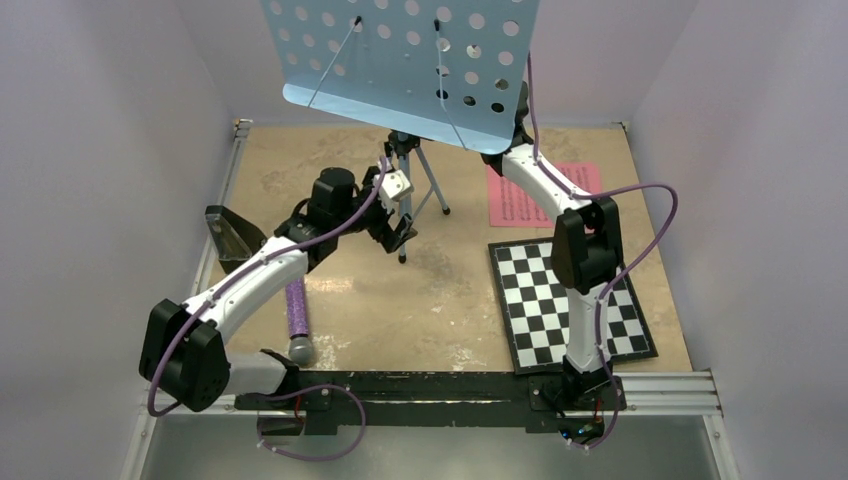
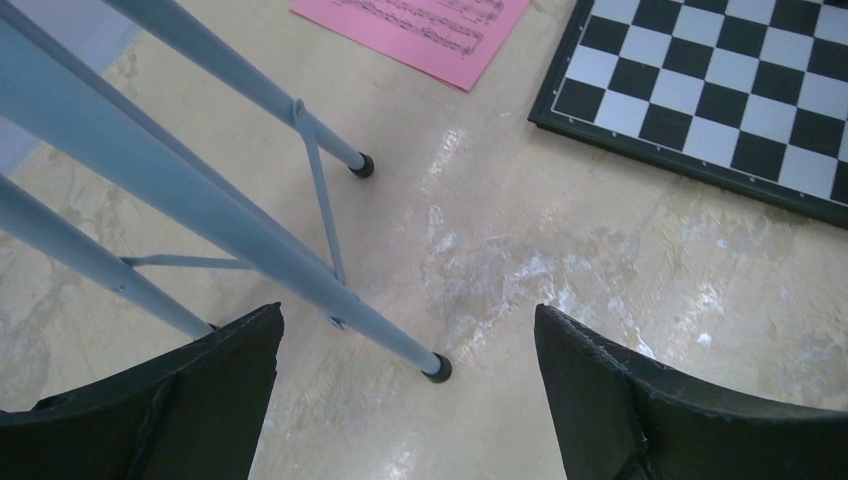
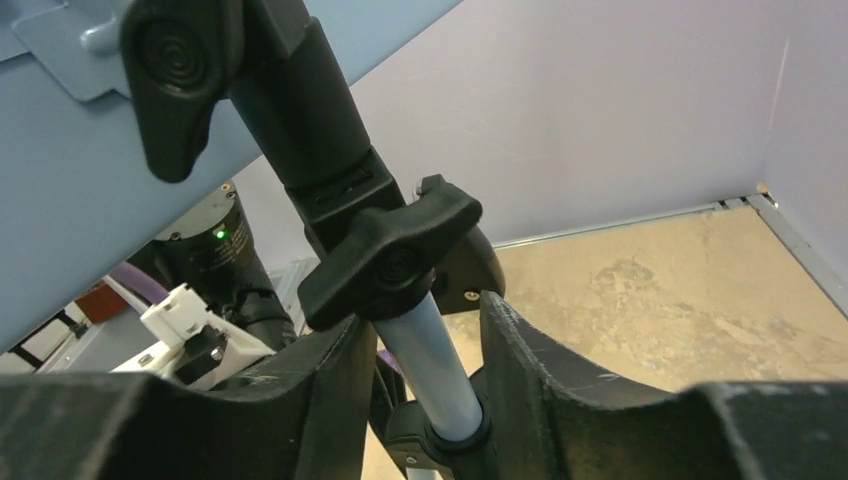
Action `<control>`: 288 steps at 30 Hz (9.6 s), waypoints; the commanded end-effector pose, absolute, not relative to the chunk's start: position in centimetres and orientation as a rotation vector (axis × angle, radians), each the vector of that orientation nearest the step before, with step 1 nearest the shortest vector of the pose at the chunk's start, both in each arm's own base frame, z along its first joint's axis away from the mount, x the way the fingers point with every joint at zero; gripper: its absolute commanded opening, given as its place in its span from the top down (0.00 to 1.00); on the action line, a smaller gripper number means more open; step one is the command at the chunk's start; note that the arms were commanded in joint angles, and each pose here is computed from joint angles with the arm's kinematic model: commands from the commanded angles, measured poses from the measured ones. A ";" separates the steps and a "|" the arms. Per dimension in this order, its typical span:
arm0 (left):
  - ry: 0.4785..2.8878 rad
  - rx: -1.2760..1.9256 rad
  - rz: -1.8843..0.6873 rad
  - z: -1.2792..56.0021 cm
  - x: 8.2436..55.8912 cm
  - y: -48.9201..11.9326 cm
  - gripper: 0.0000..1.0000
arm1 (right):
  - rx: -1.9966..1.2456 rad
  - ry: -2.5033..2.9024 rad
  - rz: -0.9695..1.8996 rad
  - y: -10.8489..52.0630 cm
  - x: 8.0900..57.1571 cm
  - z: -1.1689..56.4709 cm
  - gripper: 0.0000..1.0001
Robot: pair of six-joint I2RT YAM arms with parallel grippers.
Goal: Pack up the instrument practice props
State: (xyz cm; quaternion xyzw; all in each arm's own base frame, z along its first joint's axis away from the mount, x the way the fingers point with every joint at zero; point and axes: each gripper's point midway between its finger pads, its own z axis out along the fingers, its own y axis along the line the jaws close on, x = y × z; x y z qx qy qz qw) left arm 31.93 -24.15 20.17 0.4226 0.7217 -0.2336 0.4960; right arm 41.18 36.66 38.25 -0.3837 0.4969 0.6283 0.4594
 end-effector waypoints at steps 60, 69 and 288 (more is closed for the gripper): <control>1.623 1.085 -0.942 28.2 21.9 -25.1 1.00 | -0.259 1.900 1.706 38.5 42.7 29.9 1.00; 1.742 1.001 -0.955 23.2 23.0 -25.2 1.00 | -0.196 2.087 1.684 40.0 43.4 21.4 1.00; 1.939 0.419 -0.291 29.1 30.1 -8.9 0.01 | -0.270 1.696 0.011 16.8 38.0 43.5 0.01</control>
